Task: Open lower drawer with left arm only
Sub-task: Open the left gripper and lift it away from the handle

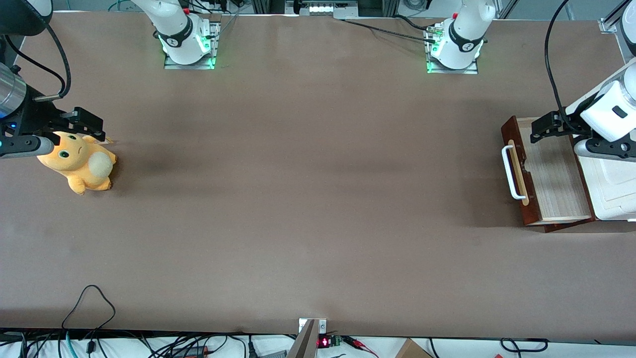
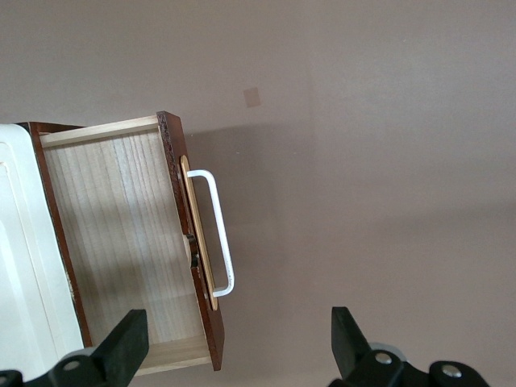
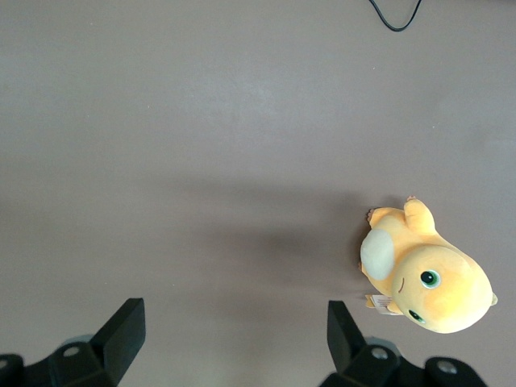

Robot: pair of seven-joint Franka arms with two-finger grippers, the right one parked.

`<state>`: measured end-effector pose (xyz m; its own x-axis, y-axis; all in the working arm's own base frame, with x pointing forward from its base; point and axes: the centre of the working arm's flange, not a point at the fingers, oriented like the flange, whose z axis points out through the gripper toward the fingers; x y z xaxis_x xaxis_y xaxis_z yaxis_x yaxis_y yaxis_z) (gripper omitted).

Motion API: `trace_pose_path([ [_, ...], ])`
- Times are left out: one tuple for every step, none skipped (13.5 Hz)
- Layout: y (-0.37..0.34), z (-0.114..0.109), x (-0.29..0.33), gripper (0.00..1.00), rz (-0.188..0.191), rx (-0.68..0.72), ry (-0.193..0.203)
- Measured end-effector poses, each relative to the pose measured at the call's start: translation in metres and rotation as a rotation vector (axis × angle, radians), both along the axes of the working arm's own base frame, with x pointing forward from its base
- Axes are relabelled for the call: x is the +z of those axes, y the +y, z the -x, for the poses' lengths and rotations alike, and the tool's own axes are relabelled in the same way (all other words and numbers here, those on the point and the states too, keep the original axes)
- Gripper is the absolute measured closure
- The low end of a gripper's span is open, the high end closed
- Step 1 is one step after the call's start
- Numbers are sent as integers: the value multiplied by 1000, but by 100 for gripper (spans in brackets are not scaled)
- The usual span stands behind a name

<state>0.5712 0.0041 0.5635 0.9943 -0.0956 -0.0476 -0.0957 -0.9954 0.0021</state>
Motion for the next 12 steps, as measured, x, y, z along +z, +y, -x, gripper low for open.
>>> trace_pose_path([
  [0, 0, 0, 0, 0, 0, 1],
  [0, 1, 0, 0, 0, 0, 5],
  [0, 1, -1, 0, 0, 0, 9],
  [0, 1, 1, 0, 0, -1, 6],
  [-1, 1, 4, 0, 0, -3, 1],
  [-2, 0, 6, 0, 0, -4, -3],
  [-3, 0, 7, 0, 0, -5, -5],
  [-3, 0, 8, 0, 0, -5, -6],
  [-3, 0, 8, 0, 0, -5, -5],
  [-3, 0, 8, 0, 0, -5, -5],
  [-3, 0, 8, 0, 0, -5, -5],
  [-3, 0, 8, 0, 0, -5, -5],
])
